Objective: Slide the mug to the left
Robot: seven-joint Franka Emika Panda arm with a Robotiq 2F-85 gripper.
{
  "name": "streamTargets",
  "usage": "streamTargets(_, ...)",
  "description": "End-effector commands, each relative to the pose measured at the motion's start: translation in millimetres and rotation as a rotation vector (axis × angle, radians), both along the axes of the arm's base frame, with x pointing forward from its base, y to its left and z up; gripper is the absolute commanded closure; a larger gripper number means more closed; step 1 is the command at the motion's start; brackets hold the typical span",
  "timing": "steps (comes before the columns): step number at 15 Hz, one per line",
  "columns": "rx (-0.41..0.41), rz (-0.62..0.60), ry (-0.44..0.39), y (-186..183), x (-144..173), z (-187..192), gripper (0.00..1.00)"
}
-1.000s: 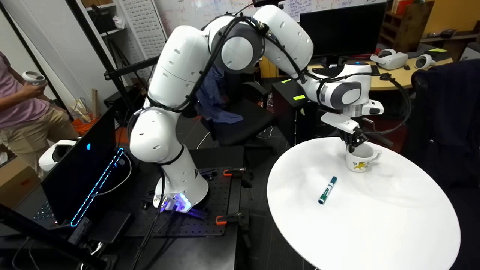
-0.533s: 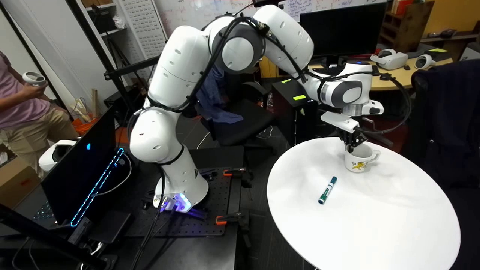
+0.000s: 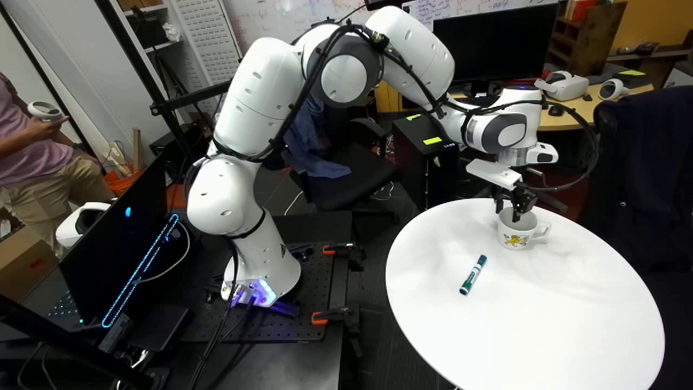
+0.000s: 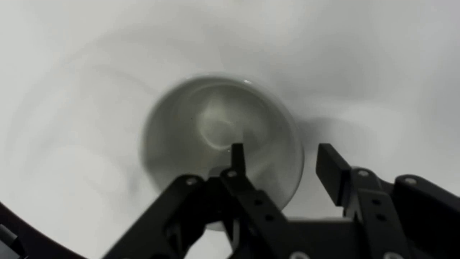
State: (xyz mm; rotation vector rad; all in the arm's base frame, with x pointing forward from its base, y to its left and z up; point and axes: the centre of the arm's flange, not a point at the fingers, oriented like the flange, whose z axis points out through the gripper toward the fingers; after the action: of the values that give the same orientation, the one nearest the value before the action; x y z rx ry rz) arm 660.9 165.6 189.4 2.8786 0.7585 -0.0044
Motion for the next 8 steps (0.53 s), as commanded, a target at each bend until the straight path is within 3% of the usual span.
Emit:
streamTargets(1,-0.018,-0.011,0.013,-3,5,14,0.13)
streamTargets(3,-0.025,-0.037,0.016,-8,1,24,0.01)
streamTargets(8,-0.008,-0.077,-0.001,-21,-9,58,0.0)
